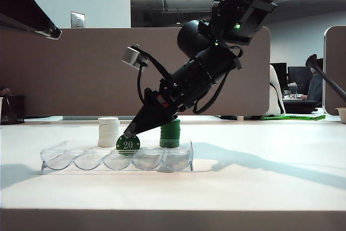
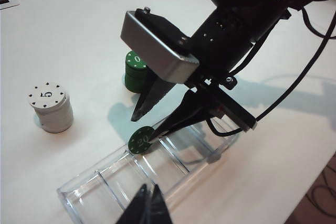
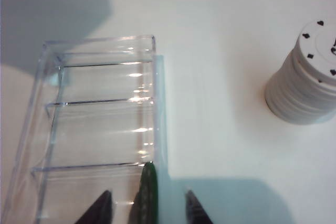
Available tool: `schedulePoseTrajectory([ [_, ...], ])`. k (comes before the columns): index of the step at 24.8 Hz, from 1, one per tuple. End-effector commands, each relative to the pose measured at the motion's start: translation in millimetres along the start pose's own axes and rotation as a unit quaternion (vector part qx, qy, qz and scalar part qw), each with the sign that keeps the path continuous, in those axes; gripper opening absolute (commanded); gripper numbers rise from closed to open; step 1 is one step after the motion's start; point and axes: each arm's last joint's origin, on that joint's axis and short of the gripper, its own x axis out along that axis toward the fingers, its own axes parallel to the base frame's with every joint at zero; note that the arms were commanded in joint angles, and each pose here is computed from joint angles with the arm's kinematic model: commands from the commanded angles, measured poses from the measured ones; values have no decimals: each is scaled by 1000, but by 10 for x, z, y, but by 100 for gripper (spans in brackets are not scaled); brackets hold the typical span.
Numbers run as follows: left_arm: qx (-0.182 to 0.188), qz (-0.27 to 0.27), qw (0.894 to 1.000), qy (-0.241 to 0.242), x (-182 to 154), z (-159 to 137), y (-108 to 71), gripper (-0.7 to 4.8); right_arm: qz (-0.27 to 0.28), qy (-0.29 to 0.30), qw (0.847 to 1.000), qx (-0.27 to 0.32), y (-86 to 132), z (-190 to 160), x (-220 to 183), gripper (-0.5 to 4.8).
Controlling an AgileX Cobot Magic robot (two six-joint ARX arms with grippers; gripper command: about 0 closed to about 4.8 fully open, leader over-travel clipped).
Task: Pick up the chip in the box and place it on the pile of chips with the same color.
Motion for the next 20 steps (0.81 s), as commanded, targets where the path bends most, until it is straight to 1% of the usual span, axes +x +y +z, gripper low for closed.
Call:
schedulePoseTrajectory([
  [1,3,-2,1000,-6,-6,20,-4,-6,-7,-8,1000,-4,-22,15,16,180],
  [13,3,-3,1000,-6,-6,20,-4,-6,-32,-2,999,0,-64,-13,59,179],
  [20,3,-3,1000,-6,-6,20,-4,-6,-31,-1,999,15,-74,-52,100,175],
])
